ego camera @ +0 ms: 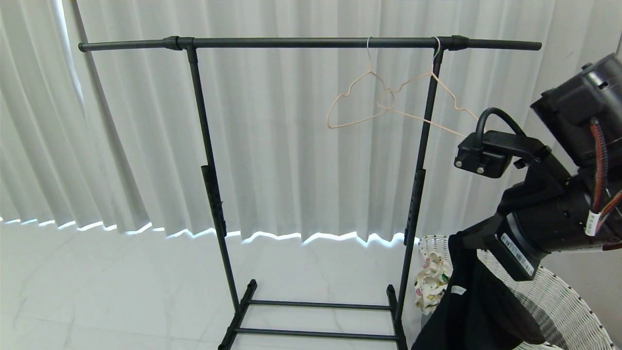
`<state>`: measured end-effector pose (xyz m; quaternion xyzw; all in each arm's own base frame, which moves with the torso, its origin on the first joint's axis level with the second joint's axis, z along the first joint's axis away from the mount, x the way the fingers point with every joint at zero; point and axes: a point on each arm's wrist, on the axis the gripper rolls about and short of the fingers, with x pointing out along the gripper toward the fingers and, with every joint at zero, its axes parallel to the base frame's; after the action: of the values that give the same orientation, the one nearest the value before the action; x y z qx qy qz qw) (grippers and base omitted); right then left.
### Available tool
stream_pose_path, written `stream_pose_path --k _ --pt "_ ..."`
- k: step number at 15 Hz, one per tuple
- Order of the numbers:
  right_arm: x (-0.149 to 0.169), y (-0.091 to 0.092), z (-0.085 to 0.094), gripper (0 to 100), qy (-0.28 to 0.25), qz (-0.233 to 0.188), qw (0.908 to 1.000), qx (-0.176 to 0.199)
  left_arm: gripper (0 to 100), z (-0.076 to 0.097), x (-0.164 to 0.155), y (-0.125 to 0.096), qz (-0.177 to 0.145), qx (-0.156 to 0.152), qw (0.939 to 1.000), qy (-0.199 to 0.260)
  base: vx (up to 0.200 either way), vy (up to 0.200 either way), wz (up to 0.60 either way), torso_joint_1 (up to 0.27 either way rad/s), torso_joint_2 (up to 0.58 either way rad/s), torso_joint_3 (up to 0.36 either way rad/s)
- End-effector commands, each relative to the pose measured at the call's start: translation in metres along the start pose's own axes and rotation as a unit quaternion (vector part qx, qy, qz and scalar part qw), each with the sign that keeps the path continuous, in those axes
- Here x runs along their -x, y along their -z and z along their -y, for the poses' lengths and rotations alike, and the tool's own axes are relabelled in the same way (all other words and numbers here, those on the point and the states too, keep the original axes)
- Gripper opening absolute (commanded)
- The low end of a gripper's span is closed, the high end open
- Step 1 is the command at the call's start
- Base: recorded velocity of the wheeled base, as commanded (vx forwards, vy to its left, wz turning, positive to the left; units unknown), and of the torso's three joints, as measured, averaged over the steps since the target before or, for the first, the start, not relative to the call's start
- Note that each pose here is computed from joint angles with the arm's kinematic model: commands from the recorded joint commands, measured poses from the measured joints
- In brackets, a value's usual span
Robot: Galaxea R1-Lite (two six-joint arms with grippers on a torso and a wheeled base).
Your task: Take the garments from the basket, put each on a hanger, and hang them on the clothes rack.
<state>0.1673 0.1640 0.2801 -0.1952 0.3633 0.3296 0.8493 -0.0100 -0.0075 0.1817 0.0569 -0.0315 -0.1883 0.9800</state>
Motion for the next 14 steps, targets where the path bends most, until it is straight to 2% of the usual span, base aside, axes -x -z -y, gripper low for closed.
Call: stream_pose_path --k 1,3,5,6,8,11,12,13,14 --pt "-0.008 -0.008 -0.002 0 -0.004 0.005 1.0 0.001 100 -0.025 -0.092 -0.055 -0.092 0.052 0.9848 0.138 0.0 0.0 0.0 0.0 0.0 0.0" --pt "-0.008 -0.013 -0.002 0 -0.002 0.028 0.9996 -0.003 100 -0.018 -0.149 -0.076 -0.117 0.066 0.9682 0.211 0.0 0.0 0.0 0.0 0.0 0.0" --pt "-0.007 -0.014 -0.002 0 -0.002 0.031 0.9995 -0.008 100 0.007 -0.198 -0.08 -0.15 0.079 0.9442 0.282 0.0 0.0 0.0 0.0 0.0 0.0" --pt "-0.006 -0.015 -0.003 0 -0.004 0.037 0.9992 -0.018 100 0.019 -0.216 -0.075 -0.17 0.079 0.9353 0.3 0.0 0.0 0.0 0.0 0.0 0.0" --pt "-0.001 -0.019 -0.004 0 -0.008 0.048 0.9983 -0.031 100 0.041 -0.246 -0.061 -0.207 0.073 0.9232 0.315 0.0 0.0 0.0 0.0 0.0 0.0" --pt "0.0 -0.021 -0.005 0 -0.016 0.057 0.9978 -0.03 100 0.079 -0.265 -0.041 -0.248 0.062 0.896 0.363 0.0 0.0 0.0 0.0 0.0 0.0" --pt "0.0 -0.023 -0.007 0 -0.019 0.07 0.9969 -0.028 100 0.098 -0.273 -0.029 -0.266 0.053 0.8862 0.376 0.0 0.0 0.0 0.0 0.0 0.0" --pt "0.0 -0.024 -0.008 0 -0.02 0.075 0.9966 -0.027 100 0.111 -0.284 -0.02 -0.265 0.046 0.8859 0.378 0.0 0.0 0.0 0.0 0.0 0.0" --pt "0.001 -0.025 -0.007 0 -0.02 0.077 0.9964 -0.027 100 0.118 -0.29 -0.017 -0.258 0.041 0.8883 0.377 0.0 0.0 0.0 0.0 0.0 0.0"
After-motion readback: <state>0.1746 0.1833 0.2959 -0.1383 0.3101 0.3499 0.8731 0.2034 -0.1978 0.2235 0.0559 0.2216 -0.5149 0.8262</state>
